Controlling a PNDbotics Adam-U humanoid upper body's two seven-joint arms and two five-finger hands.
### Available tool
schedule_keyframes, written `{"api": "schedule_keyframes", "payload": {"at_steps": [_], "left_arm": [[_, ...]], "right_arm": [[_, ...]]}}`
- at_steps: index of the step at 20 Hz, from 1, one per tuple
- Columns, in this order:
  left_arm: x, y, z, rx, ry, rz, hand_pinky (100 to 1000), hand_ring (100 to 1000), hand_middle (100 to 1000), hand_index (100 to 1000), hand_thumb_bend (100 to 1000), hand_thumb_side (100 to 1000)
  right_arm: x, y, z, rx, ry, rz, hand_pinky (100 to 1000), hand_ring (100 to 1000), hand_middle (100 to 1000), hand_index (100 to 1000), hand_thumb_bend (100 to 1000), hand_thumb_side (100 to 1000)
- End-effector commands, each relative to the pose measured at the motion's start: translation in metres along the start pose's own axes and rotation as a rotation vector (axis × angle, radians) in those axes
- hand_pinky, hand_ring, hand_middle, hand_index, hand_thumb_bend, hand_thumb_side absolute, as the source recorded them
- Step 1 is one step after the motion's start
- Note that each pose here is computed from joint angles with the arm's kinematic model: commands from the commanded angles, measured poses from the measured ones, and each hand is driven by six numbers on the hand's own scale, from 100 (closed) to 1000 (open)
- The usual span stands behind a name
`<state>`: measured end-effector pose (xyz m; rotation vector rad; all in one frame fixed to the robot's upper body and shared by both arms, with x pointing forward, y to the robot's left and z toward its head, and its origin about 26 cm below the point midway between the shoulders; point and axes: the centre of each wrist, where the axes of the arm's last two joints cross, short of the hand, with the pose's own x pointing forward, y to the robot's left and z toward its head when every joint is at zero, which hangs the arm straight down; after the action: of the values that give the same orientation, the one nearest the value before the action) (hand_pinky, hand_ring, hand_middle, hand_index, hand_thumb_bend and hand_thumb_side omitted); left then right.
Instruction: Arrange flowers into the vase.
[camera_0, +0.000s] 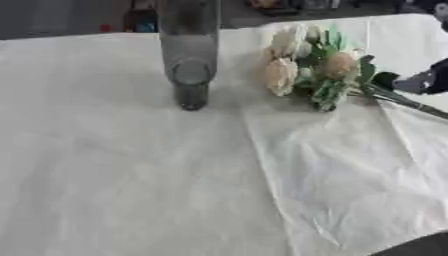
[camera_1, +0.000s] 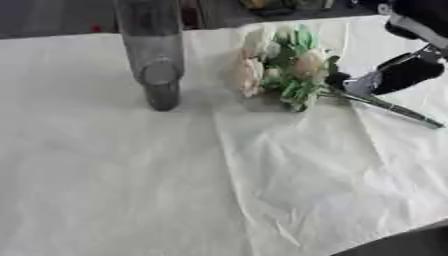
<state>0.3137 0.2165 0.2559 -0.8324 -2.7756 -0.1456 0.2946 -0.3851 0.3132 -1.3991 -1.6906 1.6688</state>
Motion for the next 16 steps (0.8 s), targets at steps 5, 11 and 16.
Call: {"api": "schedule_keyframes", "payload": {"at_steps": [5,11,16], "left_arm": [[0.003,-0.003,-0.008,-0.029,-0.023,-0.004,781,767,849,955,105,810],[0.002,-0.004,-0.008,-0.029,-0.027,-0.005,781,768,849,954,104,810],[0.002,-0.005,-0.009,-0.032,-0.03,-0.004,781,768,850,954,103,811]], "right_arm": [[-0.013,0.006,-0.001,0.032,0.02,0.03,877,1000,981,1000,420,501],[-0.021,0.018,0.0,0.057,0.04,0.011,858,989,972,1000,429,476],[-0.033,0.028,0.003,0.07,0.048,0.001,846,976,951,981,419,464]]}}
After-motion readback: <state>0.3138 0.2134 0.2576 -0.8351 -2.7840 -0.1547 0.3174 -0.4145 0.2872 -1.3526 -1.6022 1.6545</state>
